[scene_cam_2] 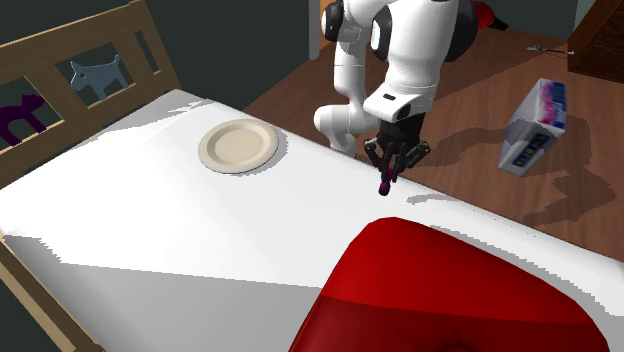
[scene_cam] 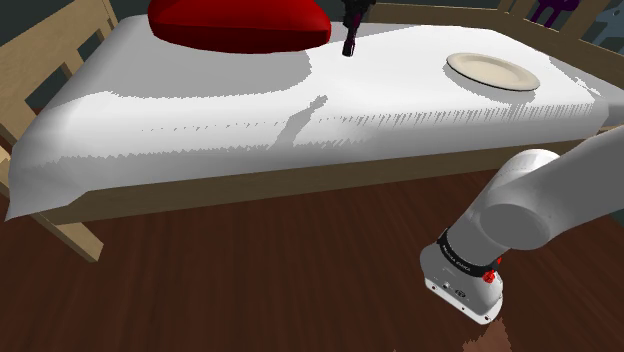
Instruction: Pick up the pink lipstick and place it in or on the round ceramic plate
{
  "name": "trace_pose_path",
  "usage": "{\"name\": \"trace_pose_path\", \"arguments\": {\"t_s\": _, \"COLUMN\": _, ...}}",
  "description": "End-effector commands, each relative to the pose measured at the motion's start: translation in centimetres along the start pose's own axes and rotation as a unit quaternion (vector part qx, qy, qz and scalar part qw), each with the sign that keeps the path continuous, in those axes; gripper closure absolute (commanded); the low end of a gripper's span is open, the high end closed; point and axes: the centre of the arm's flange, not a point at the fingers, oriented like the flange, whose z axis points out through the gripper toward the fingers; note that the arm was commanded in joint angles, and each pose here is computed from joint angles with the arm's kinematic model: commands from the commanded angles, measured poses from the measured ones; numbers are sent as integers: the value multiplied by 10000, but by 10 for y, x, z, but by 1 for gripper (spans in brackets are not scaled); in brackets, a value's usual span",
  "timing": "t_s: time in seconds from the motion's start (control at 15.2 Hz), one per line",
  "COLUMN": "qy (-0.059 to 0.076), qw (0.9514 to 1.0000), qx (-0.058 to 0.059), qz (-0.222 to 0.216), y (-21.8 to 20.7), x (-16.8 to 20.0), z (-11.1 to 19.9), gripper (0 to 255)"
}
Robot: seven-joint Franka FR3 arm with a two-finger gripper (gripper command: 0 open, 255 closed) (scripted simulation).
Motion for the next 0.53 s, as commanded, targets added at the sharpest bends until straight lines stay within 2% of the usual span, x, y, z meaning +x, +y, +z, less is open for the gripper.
{"name": "trace_pose_path", "arguments": {"t_s": 0.0, "qy": -2, "qw": 10000, "qx": 0, "qz": 1, "y": 0, "x": 2, "z": -10, "gripper": 255}}
{"name": "trace_pose_path", "arguments": {"t_s": 0.2, "qy": -2, "qw": 10000, "qx": 0, "qz": 1, "y": 0, "x": 4, "z": -23, "gripper": 255}}
{"name": "trace_pose_path", "arguments": {"t_s": 0.46, "qy": -2, "qw": 10000, "qx": 0, "qz": 1, "y": 48, "x": -17, "z": -31, "gripper": 255}}
